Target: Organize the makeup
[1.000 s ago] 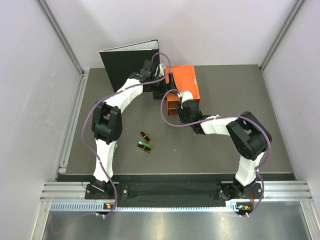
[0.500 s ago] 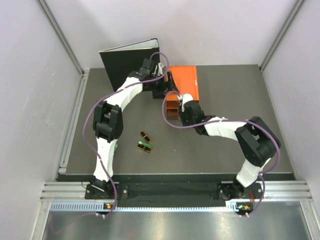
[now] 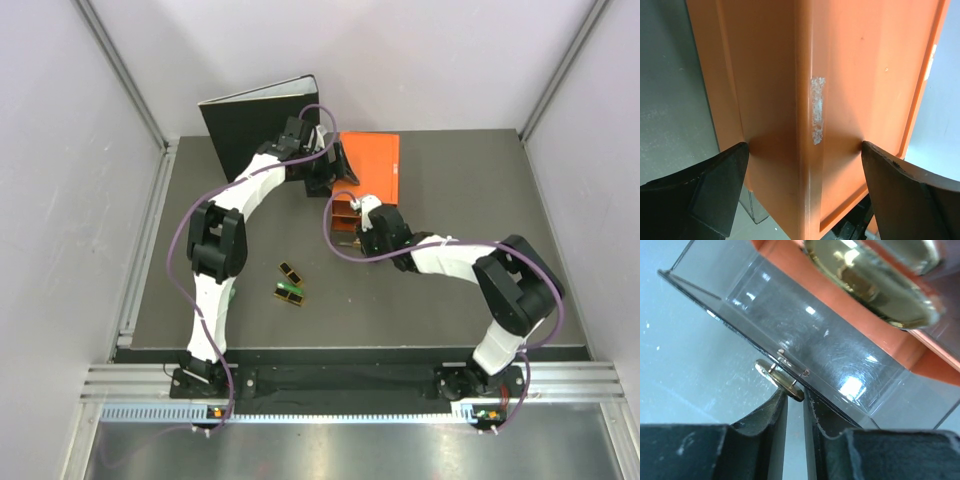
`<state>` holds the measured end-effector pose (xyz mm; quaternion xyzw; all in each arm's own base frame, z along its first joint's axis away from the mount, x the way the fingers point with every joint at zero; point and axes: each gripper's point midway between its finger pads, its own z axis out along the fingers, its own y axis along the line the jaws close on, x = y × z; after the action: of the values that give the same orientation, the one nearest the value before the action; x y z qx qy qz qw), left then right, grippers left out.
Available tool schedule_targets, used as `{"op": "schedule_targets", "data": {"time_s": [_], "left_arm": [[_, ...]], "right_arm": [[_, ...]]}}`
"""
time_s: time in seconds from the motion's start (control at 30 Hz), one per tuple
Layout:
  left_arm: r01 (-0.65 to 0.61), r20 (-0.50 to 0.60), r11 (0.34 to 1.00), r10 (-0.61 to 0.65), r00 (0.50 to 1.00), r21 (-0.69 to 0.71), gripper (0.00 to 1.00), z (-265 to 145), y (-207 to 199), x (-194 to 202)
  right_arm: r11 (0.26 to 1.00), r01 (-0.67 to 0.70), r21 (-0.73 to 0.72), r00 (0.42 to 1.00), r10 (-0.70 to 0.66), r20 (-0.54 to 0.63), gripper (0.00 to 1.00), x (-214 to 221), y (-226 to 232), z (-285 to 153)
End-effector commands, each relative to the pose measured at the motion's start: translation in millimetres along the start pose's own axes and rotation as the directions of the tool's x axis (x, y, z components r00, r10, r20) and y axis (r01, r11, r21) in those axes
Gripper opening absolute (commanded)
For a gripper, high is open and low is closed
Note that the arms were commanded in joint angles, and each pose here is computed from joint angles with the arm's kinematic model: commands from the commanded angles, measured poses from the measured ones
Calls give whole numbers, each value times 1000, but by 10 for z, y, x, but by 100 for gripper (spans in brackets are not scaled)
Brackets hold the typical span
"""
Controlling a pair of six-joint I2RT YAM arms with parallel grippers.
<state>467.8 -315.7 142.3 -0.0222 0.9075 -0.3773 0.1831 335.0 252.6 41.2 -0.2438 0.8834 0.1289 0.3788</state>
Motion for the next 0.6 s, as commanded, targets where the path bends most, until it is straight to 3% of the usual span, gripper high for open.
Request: {"op": "schedule_targets", "data": {"time_s": [0.0, 0.27, 0.37, 0.47, 0.57], "left_arm": [[7, -28, 1000, -7, 1000, 10, 96, 148, -3, 77], [16, -32, 1000, -15, 999, 14, 96, 145, 27, 56], [21, -32, 1000, -20, 999, 15, 96, 139, 50, 38], [23, -35, 1000, -22, 999, 18, 96, 139, 63, 39], [24, -37, 1000, -24, 999, 19, 96, 146, 74, 39]], "right_arm": [[976, 41, -215, 996, -58, -73, 2, 138, 464, -88], [951, 59, -305, 972, -124, -198, 8, 326, 581, -96], [944, 88, -317, 971, -153, -185, 12, 271, 583, -140], [944, 98, -314, 971, -160, -178, 27, 227, 574, -190], [945, 101, -312, 966, -168, -196, 37, 249, 562, -192]]}}
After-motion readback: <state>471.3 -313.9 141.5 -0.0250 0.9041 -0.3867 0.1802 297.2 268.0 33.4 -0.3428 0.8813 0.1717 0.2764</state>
